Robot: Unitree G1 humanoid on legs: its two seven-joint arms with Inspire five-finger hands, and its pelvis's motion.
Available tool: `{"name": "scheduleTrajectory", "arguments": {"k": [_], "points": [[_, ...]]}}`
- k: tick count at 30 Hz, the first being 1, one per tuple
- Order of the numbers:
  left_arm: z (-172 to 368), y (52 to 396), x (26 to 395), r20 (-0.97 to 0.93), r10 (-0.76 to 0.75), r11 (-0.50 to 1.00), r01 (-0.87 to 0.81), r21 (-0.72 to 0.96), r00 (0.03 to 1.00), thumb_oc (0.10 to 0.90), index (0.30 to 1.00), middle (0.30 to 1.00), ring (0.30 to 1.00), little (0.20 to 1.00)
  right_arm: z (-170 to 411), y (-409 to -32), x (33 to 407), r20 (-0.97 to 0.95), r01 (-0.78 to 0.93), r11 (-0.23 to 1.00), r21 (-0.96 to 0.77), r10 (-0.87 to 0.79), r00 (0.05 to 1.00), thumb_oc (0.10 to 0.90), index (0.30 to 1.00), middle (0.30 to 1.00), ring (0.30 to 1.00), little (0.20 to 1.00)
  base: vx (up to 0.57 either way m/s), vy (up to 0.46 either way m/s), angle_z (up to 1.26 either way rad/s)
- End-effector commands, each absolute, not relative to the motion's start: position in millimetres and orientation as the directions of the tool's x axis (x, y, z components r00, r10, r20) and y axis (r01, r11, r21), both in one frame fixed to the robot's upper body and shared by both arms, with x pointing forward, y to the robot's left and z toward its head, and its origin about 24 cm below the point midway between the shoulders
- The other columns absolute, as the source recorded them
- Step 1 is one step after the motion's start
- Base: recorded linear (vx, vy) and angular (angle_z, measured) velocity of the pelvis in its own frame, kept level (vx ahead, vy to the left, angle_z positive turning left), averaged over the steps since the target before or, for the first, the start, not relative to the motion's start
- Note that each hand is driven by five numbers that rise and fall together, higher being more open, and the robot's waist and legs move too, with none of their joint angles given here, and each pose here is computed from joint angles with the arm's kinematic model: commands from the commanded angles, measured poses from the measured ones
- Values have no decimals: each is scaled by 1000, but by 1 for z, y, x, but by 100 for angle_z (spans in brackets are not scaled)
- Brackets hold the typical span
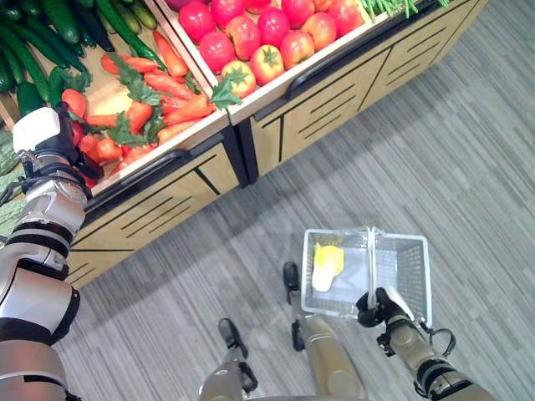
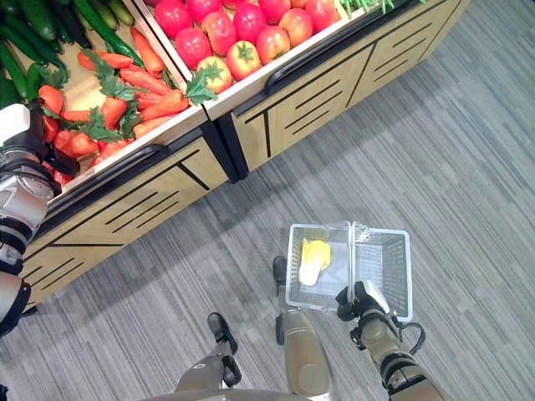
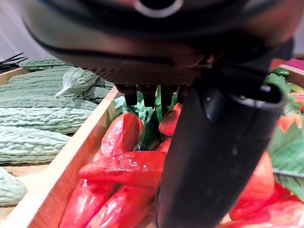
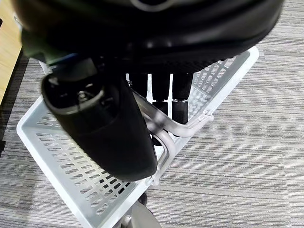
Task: Get the vegetables into the basket
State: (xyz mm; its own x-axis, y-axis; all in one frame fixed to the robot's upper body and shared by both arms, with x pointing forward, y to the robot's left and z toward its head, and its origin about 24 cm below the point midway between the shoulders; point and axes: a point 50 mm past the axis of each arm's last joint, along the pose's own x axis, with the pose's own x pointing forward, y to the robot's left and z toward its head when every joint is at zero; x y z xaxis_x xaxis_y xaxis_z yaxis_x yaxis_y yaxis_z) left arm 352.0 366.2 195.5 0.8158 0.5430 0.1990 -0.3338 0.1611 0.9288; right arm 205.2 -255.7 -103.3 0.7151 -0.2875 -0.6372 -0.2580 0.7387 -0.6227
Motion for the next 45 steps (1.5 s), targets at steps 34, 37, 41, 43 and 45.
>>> {"name": "scheduleTrajectory", "arguments": {"k": [34, 37, 41, 43, 45], "points": [[265, 372, 340, 517, 559, 157, -695, 701, 648, 400, 300, 300, 300, 300, -134, -275, 132, -783, -442, 676, -590, -343, 519, 400, 300, 300, 300, 300, 7, 2, 0], [266, 372, 339, 521, 560, 173, -706, 687, 644, 400, 300, 300, 300, 300, -135, -275, 130, -785, -447, 675, -587, -342, 516, 400, 300, 300, 300, 300, 25, 15, 7], [270, 372, 338, 532, 550, 173, -711, 682, 644, 400, 300, 300, 300, 300, -136, -276, 125, -794, -457, 674, -581, -343, 502, 400, 300, 300, 300, 300, 33, 15, 2], [273, 373, 337, 541, 540, 169, -713, 681, 645, 400, 300, 300, 300, 300, -138, -277, 120, -802, -468, 672, -574, -345, 487, 400, 300, 300, 300, 300, 61, 29, 1], [273, 372, 336, 546, 530, 175, -714, 678, 649, 400, 300, 300, 300, 300, -139, -278, 117, -808, -473, 672, -569, -349, 475, 400, 300, 300, 300, 300, 45, 27, 3]]}}
